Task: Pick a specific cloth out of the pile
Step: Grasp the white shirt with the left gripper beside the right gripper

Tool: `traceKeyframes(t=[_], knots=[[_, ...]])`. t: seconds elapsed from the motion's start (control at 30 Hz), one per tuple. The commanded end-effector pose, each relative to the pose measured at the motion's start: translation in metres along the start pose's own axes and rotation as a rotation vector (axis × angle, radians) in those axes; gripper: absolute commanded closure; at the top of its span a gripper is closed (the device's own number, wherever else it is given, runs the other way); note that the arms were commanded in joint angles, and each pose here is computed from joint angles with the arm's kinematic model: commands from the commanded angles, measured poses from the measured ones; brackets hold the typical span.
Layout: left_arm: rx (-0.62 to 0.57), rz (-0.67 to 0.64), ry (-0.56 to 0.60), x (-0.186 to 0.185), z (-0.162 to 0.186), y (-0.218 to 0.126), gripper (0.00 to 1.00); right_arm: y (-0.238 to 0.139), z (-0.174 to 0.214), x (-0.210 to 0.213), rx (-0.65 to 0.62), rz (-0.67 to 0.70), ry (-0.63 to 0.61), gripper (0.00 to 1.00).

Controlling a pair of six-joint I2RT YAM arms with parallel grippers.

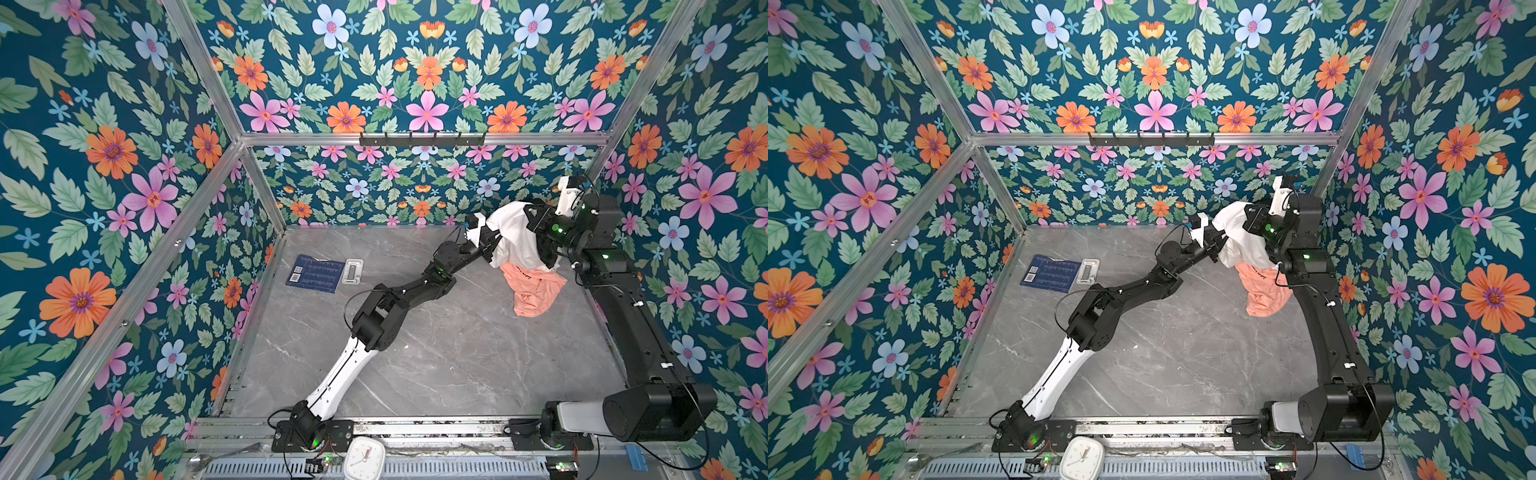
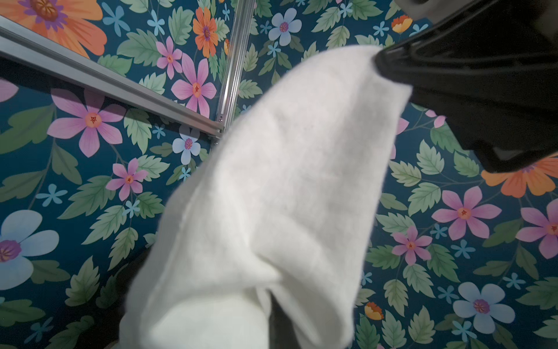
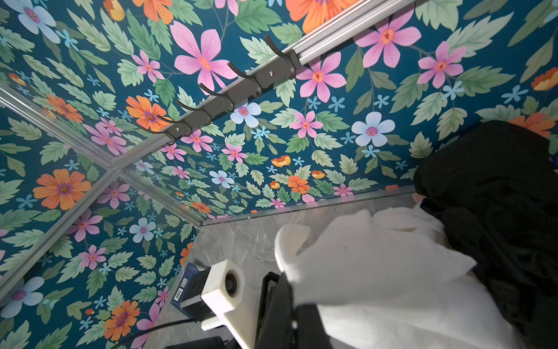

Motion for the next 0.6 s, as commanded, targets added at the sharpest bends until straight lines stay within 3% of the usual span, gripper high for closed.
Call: traceKeyframes(t=[0.0, 0.57], knots=[[-0.075, 0.022, 0.035, -0.008, -0.021, 0.002, 1.0, -0.006, -0.012, 0.01, -0.047, -0.032, -0.035, 1.0], [-0.148, 0.056, 0.057, -0.03, -0.045, 0.009, 1.0, -0.036, -0.03, 0.035, -0.104, -0.084, -0.094, 1.0]])
Point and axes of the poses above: each gripper's point midway between its finger pads, its own y axis out along the fingers, its own x axis along the line the jaws close on, z = x × y, the point moved 9 cm from there along -y, back along the fingers, and after that the axes turned 1 degree about y, right-handed, at the moved point
